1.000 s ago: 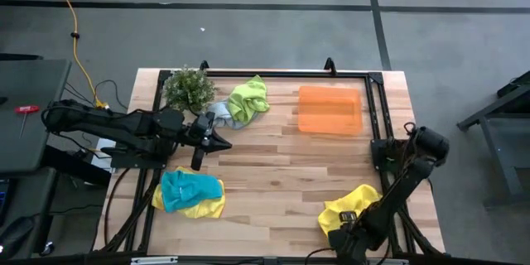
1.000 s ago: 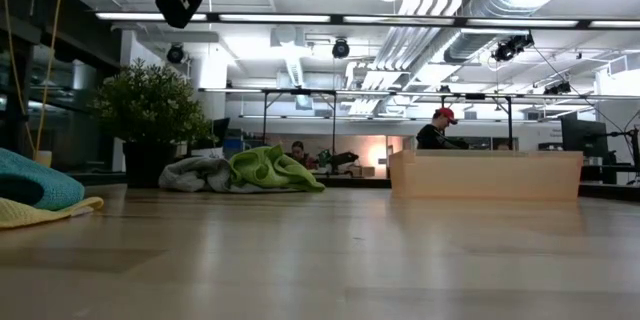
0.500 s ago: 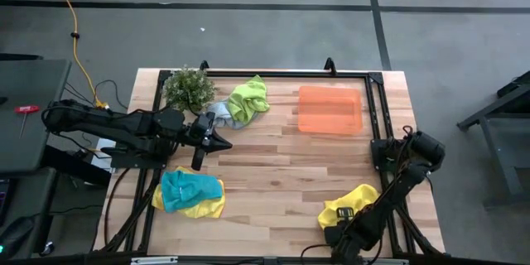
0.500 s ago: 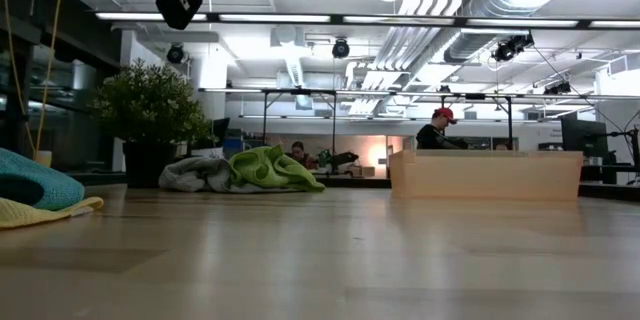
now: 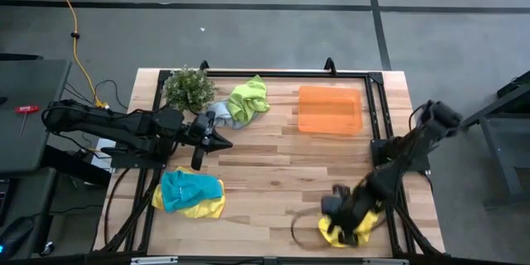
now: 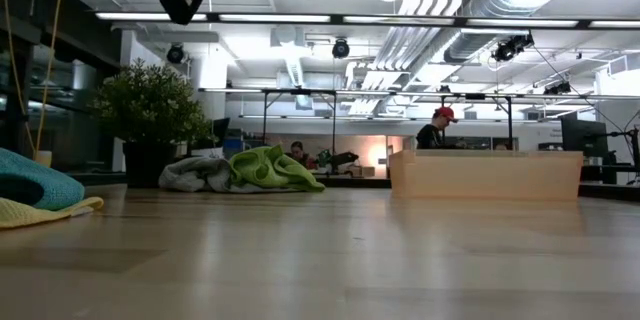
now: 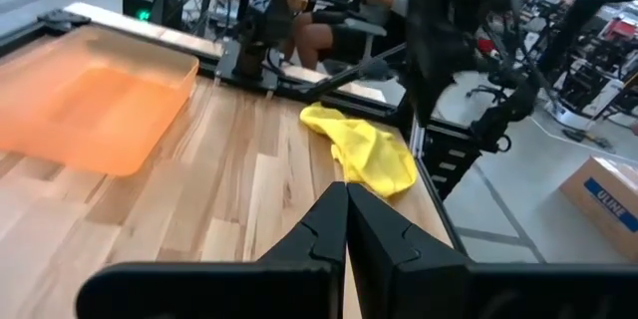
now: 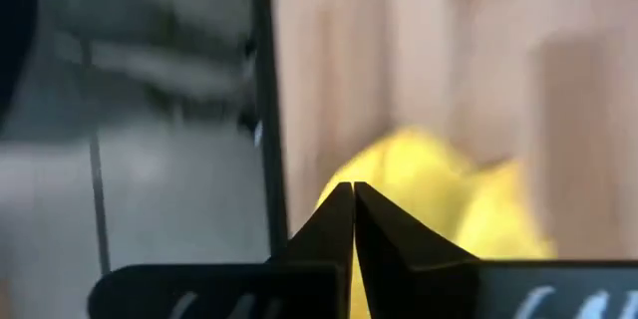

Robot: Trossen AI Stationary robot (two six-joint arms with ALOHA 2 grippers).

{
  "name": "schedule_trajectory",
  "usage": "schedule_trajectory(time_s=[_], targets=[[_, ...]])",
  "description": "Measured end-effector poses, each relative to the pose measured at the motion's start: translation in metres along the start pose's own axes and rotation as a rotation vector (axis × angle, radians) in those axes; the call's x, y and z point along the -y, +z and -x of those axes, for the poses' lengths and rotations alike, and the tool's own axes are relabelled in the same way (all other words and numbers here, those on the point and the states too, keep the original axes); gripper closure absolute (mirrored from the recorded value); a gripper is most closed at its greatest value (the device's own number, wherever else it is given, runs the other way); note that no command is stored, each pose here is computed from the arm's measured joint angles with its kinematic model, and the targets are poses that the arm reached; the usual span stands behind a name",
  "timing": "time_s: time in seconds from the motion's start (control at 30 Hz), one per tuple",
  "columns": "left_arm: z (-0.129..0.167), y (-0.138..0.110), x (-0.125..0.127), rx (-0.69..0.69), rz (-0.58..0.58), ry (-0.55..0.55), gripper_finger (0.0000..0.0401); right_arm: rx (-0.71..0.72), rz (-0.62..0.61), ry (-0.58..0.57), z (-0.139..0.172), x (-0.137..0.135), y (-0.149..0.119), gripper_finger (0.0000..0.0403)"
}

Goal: Fold microfiber towels
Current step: Fold the right yellow microfiber cloth

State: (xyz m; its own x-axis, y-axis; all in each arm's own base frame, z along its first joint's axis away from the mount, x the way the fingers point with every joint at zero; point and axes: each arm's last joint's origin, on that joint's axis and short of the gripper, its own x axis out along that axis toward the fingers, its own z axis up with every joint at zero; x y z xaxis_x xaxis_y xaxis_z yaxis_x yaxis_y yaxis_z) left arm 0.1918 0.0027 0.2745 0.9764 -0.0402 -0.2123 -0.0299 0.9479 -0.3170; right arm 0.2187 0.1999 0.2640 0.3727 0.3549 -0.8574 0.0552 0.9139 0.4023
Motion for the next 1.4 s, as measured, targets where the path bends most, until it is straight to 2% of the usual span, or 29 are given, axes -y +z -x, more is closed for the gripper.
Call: schedule_trajectory(time_s=[0.1,0.2,0.33,0.47,0.57,0.73,0.83,0.93,1.07,1.4], targets=[[0.0,0.001,0.0,0.011,-0.005,-0.004,0.04,0.079,-0.065,-0.015,0.017,0.019,0.006,0.0402],[0.0,0.001,0.0,0.007,-0.006,-0.003,0.04,0.043,-0.099,0.025,0.016,0.026,0.002,0.0402],[0.0,0.001,0.0,0.005,-0.005,-0.002,0.04,-0.023,-0.092,0.154,0.002,0.014,-0.008,0.0398],[0.0,0.0,0.0,0.003,-0.006,-0.001,0.04,-0.086,-0.081,0.173,-0.016,-0.005,-0.021,0.0383],[0.0,0.0,0.0,-0.002,-0.005,0.0,0.04,-0.125,-0.065,0.171,-0.034,-0.018,-0.029,0.0352],[0.0,0.0,0.0,-0.005,-0.005,0.001,0.04,-0.2,0.019,0.123,-0.068,-0.032,-0.04,0.027],[0.0,-0.001,0.0,-0.007,-0.005,0.002,0.04,-0.254,0.045,0.09,-0.085,-0.032,-0.047,0.0225],[0.0,-0.001,0.0,-0.011,-0.005,0.003,0.04,-0.296,0.053,0.034,-0.097,-0.03,-0.055,0.02],[0.0,-0.003,-0.001,-0.025,-0.004,0.018,0.04,-0.322,0.053,-0.043,-0.109,-0.025,-0.063,0.0193],[0.0,-0.004,-0.002,-0.03,-0.004,0.037,0.04,-0.334,0.08,-0.061,-0.116,-0.026,-0.071,0.0211]])
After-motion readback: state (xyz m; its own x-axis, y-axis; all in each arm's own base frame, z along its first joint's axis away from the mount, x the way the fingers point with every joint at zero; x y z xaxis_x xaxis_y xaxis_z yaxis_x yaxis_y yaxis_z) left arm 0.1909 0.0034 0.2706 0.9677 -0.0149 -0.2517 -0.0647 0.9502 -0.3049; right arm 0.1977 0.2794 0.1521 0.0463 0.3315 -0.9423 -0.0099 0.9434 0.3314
